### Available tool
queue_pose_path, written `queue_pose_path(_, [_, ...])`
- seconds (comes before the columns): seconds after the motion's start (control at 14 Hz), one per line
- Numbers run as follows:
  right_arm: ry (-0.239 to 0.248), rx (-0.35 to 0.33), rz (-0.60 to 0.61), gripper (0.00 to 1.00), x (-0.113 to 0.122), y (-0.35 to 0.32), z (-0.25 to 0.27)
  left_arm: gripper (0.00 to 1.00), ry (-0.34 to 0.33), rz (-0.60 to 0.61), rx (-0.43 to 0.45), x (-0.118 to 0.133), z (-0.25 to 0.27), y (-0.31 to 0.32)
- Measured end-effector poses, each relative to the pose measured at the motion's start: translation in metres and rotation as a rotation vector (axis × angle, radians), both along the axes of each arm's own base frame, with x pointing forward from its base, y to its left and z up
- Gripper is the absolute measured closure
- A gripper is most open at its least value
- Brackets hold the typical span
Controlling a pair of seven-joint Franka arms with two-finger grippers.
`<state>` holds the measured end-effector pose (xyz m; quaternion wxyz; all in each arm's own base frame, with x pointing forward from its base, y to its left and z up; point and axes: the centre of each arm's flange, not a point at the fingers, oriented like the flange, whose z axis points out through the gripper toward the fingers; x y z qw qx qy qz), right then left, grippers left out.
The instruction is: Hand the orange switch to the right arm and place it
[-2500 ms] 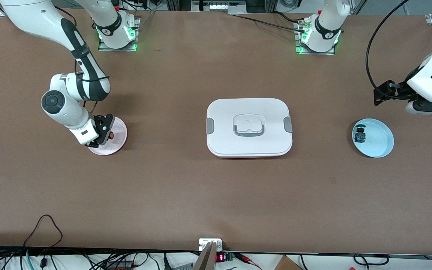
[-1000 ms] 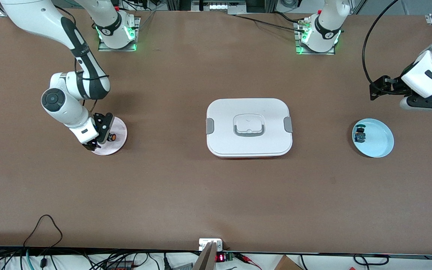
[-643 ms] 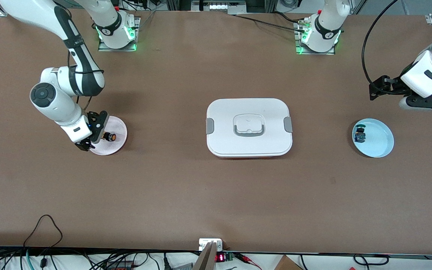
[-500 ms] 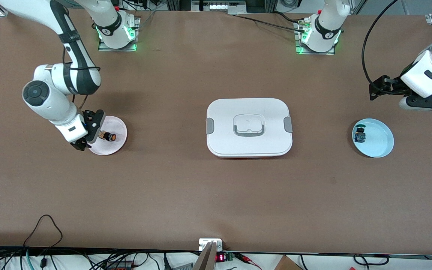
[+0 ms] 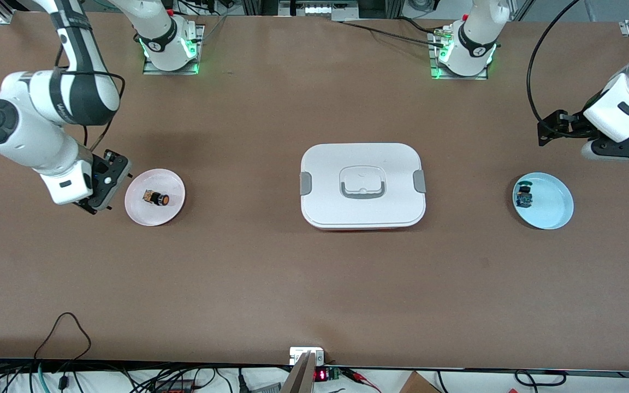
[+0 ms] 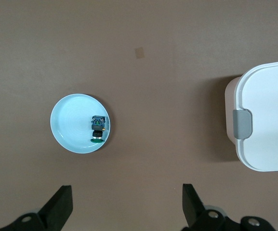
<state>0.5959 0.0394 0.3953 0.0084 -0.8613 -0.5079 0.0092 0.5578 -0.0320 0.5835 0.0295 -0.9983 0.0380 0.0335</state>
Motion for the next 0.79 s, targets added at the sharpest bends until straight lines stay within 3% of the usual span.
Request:
queue_pose_path(0.5, [0.095, 0.011, -0.552, 0.0, 0.002, 0.008, 0.035, 0.0, 0.0, 0.003, 0.0, 0.0, 0.0, 0.001])
queue_pose_path(0.79, [0.185, -0.043, -0.852, 0.0, -0.008, 0.01, 0.031, 0.0, 0.0, 0.004, 0.0, 0.0, 0.0, 0.001])
